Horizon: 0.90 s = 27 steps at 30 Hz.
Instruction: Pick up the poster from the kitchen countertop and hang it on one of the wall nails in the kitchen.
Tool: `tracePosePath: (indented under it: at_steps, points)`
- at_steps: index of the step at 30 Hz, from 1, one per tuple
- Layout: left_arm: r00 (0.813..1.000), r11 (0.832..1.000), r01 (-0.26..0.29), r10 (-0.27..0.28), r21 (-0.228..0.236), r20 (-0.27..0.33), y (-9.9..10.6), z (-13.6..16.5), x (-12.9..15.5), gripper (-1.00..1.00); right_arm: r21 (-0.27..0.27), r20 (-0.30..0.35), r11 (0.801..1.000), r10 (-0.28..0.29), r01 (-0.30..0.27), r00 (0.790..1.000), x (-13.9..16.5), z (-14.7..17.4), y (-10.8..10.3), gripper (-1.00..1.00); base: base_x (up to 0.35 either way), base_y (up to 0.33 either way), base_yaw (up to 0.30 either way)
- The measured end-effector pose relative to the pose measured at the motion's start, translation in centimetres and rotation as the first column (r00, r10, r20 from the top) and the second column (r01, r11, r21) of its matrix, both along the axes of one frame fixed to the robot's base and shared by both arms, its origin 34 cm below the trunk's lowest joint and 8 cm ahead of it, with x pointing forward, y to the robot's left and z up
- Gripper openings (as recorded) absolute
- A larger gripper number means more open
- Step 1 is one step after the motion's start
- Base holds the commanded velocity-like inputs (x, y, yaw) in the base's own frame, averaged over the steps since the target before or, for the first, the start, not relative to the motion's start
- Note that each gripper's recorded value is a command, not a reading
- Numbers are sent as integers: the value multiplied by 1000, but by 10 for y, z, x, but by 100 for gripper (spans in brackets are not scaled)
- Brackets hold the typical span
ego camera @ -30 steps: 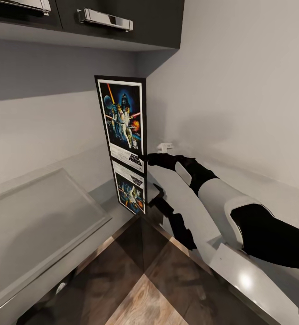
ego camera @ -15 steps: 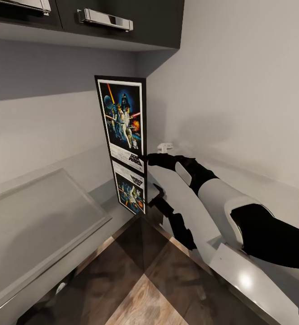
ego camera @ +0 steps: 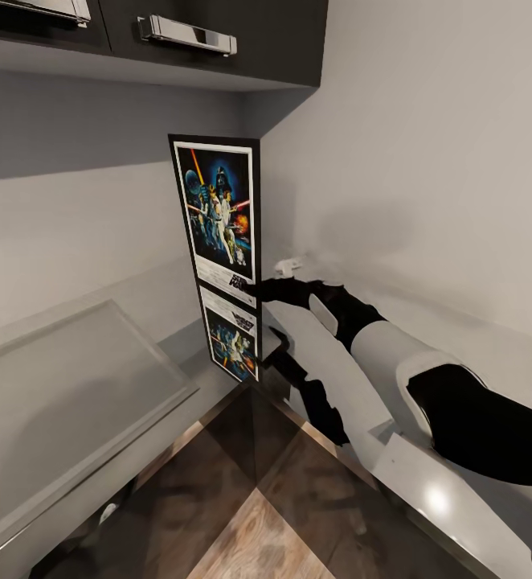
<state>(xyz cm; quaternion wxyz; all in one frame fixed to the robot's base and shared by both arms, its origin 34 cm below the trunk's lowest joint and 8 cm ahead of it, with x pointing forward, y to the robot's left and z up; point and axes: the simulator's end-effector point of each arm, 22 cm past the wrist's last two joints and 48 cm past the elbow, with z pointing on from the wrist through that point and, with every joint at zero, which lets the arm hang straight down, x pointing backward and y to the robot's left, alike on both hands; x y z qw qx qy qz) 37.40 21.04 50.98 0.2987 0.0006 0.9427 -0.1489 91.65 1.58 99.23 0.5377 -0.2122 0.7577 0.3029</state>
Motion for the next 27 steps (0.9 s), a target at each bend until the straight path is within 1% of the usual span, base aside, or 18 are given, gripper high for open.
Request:
tracePosePath:
  at_steps: [7, 27]
  points:
    - [1000, 1000, 0, 0, 0, -1, 0, 0, 0, 100, 2, 15, 1000, -1, 1, 1000, 1, 1, 0, 100, 0, 0, 0]
    - [1000, 1000, 0, 0, 0, -1, 0, 0, 0, 100, 0, 9, 1000, -2, 2, 1000, 0, -2, -1, 100, 0, 0, 0]
